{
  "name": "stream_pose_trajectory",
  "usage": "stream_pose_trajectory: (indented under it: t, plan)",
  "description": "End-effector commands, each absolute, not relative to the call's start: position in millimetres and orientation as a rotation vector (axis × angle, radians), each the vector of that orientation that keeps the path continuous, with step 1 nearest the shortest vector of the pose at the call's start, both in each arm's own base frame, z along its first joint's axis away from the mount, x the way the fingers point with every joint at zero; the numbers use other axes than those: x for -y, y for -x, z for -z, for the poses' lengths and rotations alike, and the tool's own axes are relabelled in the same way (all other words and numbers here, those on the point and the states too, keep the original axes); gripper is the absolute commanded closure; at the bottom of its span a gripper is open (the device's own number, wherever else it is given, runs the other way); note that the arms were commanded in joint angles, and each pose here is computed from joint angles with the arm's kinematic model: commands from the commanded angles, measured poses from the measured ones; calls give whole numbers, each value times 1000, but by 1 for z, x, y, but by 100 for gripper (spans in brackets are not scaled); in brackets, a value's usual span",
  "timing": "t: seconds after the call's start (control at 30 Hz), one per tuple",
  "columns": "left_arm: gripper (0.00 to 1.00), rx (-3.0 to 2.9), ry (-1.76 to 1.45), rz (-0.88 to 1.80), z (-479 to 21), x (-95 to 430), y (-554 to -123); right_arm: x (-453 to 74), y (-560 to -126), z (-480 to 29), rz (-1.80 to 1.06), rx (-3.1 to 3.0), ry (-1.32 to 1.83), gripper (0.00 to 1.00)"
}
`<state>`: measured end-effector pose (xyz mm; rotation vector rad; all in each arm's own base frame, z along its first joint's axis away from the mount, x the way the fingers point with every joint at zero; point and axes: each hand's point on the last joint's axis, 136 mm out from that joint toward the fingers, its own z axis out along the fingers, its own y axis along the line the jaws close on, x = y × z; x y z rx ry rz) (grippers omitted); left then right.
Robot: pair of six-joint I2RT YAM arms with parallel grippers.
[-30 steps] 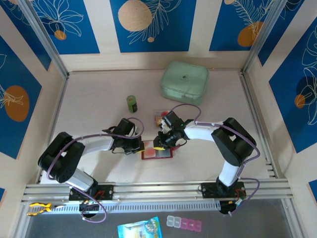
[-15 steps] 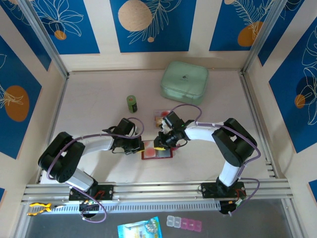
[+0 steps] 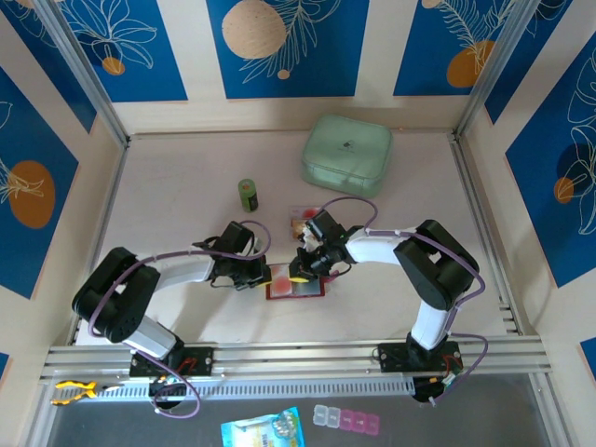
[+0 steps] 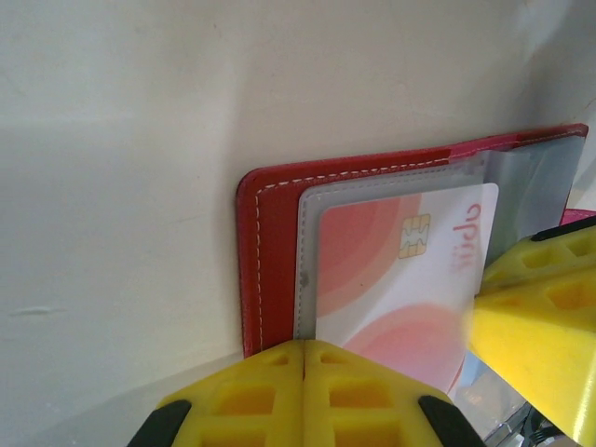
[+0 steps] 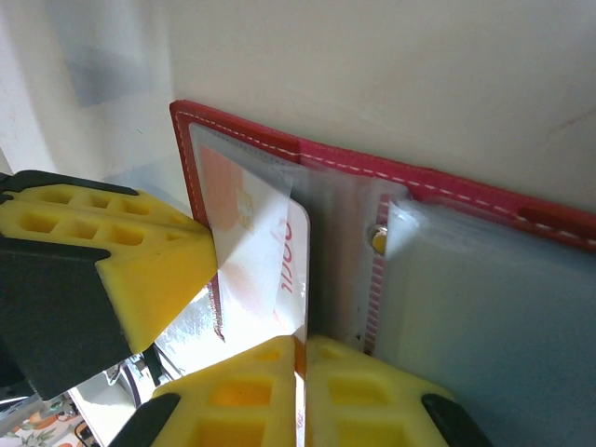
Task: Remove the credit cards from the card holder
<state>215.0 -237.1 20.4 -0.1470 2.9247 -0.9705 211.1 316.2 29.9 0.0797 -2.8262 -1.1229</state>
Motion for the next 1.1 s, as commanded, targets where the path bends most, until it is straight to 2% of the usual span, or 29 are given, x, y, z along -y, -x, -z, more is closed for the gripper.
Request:
stream_pose_trajectory:
  t: [0.0, 0.63, 1.07]
  plan:
    - [96, -2987, 161, 893, -9, 227, -209, -316, -208, -31, 1138, 2811, -101, 92]
    - [97, -2994, 169, 882, -8, 225, -207, -272, -211, -55, 994, 2926, -104, 96]
    - [96, -2971, 167, 928, -15, 231, -211, -268, -210, -63, 865, 2969, -182, 96]
